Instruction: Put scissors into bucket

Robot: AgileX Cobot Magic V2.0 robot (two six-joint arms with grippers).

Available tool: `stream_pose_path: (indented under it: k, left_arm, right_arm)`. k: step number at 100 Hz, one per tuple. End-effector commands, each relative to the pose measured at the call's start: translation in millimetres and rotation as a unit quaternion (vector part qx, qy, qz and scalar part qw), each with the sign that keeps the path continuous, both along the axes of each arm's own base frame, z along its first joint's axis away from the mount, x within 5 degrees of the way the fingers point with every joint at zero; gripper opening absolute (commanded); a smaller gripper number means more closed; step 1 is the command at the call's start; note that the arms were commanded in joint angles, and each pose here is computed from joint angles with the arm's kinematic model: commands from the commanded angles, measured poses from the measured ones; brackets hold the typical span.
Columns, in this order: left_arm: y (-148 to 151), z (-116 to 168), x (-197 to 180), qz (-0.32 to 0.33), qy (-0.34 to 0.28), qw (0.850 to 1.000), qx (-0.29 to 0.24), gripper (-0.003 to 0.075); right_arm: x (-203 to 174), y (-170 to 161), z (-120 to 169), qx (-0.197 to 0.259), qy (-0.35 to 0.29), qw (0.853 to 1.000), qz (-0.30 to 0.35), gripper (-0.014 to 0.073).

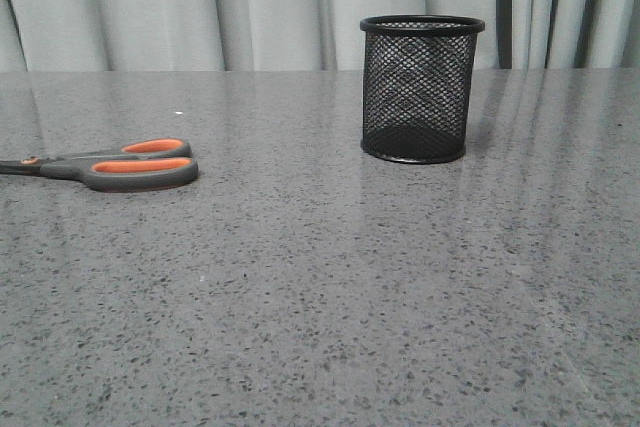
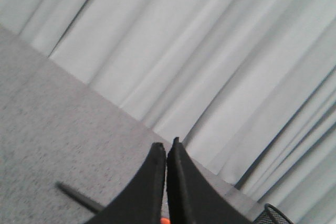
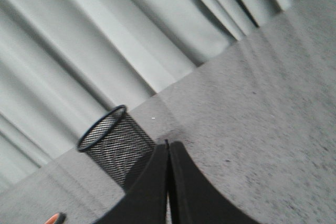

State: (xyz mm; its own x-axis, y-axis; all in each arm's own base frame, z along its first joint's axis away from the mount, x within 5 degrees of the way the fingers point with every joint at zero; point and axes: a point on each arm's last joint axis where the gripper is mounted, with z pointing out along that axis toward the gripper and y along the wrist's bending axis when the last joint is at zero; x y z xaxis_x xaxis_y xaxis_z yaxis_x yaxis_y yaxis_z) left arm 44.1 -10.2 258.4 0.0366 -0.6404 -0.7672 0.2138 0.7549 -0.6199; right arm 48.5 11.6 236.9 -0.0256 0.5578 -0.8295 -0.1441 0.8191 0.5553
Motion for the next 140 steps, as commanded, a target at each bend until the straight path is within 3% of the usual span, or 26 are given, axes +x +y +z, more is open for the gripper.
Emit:
stream_pose_path:
  k: [1,19,29,45,79,93,104,114,127,134,140]
  left_arm:
    - [-0.8,35.2,-9.1,0.002,-0.036,0.998,0.041,-0.0021]
    - [-6.5,76.7,-4.2,-0.015,0.016,0.984,0.177,-0.0021]
    - [-9.5,93.8,3.6,-0.037,0.065,0.972,0.221,-0.0021]
    - [-15.1,109.0,16.2,-0.081,0.115,0.944,0.297,-0.0021]
    - [-16.1,111.9,30.4,-0.09,0.133,0.935,0.315,-0.002]
    - [-15.7,113.7,31.0,-0.085,0.116,0.929,0.34,-0.002]
    - [-15.8,114.3,31.1,-0.084,0.112,0.928,0.345,-0.0016]
    - [-15.9,114.0,31.0,-0.085,0.113,0.928,0.346,0.0048]
    - [-16.0,113.6,30.9,-0.087,0.114,0.927,0.346,0.024]
    - [-16.1,113.6,30.9,-0.087,0.114,0.927,0.345,0.0358]
    - [-16.2,113.7,30.9,-0.087,0.114,0.928,0.345,0.0398]
  right_arm:
    - [-2.8,0.6,28.2,-0.044,-0.014,0.999,-0.001,-0.0053]
    - [9.8,8.9,49.8,-0.125,0.106,0.985,0.056,-0.0053]
    - [22.6,11.6,62.4,-0.136,0.16,0.975,0.08,-0.0054]
    - [36.0,13.6,80.2,-0.138,0.187,0.968,0.095,-0.0054]
    - [38.5,13.9,82.9,-0.156,0.211,0.959,0.105,-0.0054]
    - [35.7,13.8,87.1,-0.185,0.215,0.952,0.112,-0.0053]
    - [35.1,13.8,90.8,-0.201,0.206,0.951,0.114,-0.0003]
    - [35.0,14.2,91.5,-0.198,0.205,0.952,0.116,0.0124]
    - [35.0,14.2,91.5,-0.198,0.205,0.952,0.116,0.0314]
    - [35.0,14.5,91.6,-0.196,0.204,0.952,0.117,0.0344]
    - [34.9,15.0,91.9,-0.192,0.204,0.953,0.119,0.0343]
